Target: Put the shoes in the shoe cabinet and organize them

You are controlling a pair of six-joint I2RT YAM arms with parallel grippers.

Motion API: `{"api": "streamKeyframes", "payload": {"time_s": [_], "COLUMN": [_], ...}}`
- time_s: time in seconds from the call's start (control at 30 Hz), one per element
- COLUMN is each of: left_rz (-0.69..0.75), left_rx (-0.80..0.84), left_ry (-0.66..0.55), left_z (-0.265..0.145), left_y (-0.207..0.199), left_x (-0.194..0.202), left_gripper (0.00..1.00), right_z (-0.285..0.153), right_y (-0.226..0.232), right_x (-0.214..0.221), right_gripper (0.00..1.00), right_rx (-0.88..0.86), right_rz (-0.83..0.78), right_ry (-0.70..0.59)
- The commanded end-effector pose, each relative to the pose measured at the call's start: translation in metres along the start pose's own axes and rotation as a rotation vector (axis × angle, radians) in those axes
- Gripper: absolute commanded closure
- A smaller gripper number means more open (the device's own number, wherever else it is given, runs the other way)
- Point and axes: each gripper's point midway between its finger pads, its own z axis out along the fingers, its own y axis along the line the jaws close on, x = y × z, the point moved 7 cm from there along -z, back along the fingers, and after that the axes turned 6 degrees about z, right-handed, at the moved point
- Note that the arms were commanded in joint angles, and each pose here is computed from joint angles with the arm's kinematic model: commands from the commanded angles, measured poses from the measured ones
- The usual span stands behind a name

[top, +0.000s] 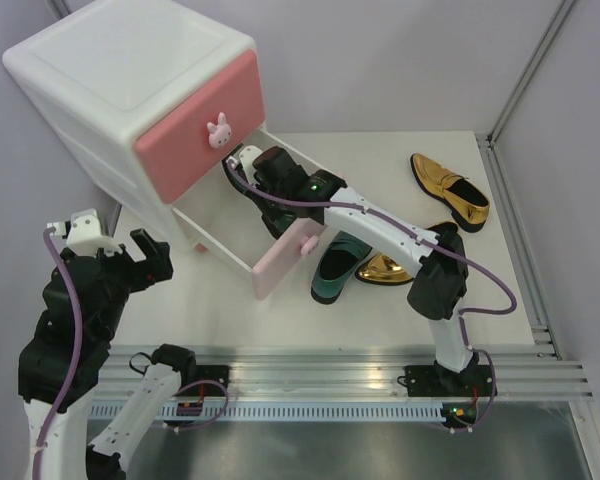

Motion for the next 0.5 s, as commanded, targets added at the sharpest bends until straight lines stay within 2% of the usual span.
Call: {"api": "streamKeyframes", "payload": {"time_s": [0.0, 0.13, 0.47], "left_rz": [0.042, 0.044, 0.039], "left_rx": [-0.029, -0.035, -0.033], "left_ry": [-0.008, -0.007, 0.006], "left_z": [-0.001, -0.001, 0.003], "left_y": [0.006, 0.006, 0.004], "left_x": [0.002, 0.002, 0.0], "left_gripper": [0.0, 0.0, 0.0], "right_z": [-0.01, -0.003, 0.023], "right_y": [-0.029, -0.047, -0.075], "right_x": [-0.029, -0.017, 0.007], "right_gripper": [0.99, 0.99, 0.99], "right_rx": [0.06, 0.073, 0.139], "right_rz": [-0.168, -0.219, -0.215], "right_ry": [-0.138, -0.087, -0.002]}}
